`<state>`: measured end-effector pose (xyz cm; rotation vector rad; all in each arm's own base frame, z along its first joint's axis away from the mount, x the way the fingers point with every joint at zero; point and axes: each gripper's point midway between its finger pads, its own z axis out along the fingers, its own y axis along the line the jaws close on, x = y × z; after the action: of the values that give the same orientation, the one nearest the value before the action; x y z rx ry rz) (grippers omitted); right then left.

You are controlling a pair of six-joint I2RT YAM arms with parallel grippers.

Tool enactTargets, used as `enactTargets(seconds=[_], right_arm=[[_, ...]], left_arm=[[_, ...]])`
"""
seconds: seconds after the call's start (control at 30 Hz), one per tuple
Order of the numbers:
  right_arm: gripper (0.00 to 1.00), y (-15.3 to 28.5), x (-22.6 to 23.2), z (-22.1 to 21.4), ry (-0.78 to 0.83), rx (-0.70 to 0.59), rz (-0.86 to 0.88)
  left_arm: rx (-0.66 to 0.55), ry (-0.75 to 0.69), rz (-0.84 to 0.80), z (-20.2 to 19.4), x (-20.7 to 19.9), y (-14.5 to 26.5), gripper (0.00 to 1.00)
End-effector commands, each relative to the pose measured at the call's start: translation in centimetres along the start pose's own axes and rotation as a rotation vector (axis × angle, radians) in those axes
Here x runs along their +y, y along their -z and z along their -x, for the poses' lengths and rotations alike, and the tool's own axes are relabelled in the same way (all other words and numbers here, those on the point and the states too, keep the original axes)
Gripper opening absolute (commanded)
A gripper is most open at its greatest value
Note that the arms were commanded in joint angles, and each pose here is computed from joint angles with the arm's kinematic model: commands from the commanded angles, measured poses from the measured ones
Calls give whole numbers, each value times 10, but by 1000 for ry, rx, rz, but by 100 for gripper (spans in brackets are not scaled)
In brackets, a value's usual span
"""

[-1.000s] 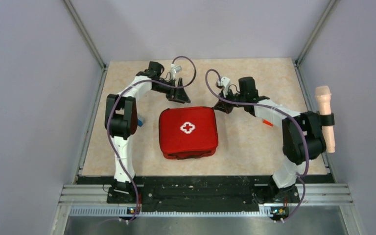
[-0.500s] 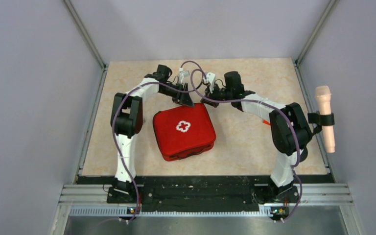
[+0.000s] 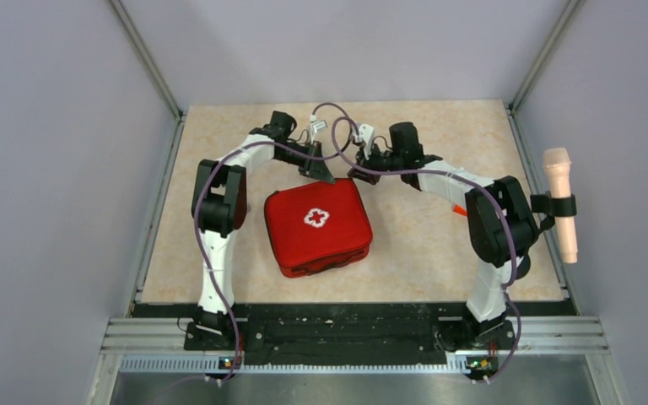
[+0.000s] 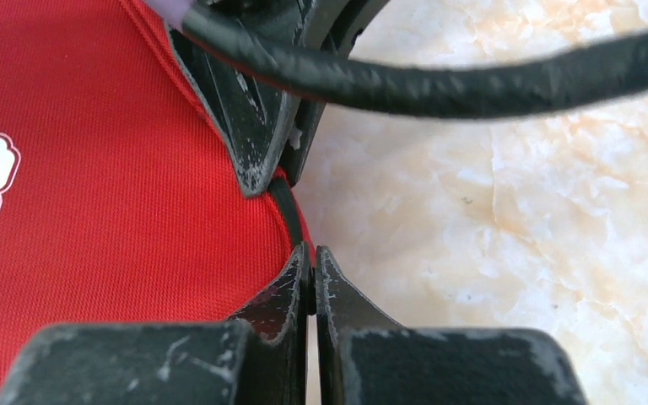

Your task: Organize the medicine kit

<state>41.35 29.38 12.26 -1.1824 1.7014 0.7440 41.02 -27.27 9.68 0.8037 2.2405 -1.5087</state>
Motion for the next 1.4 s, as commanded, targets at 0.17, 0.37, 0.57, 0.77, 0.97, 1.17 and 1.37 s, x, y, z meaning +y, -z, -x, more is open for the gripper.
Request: enactTargets(seconds=[0.17,0.37,0.57,0.77,0.97,1.17,1.37], right_arm=[[0,53,29,-34,-35,107,59],[0,91,71,-58,-4,150,90],[6,106,88,-80,56,196,125],[47,107,76,-69,180,208,148],[50,108,73,-74,263,273,245],[52,104,80,-56,187,259,345],[54,108,89,-43,57,287,409]], left_arm=[[-12,79,14,-4,0,18,0],[17,62,38,-14,1,32,0],[11,69,16,-15,-6,32,0],[2,64,21,-10,-14,34,14],[-4,70,50,-8,-17,37,33],[-6,71,44,-8,-23,38,33],[-8,69,39,-9,-24,37,33]])
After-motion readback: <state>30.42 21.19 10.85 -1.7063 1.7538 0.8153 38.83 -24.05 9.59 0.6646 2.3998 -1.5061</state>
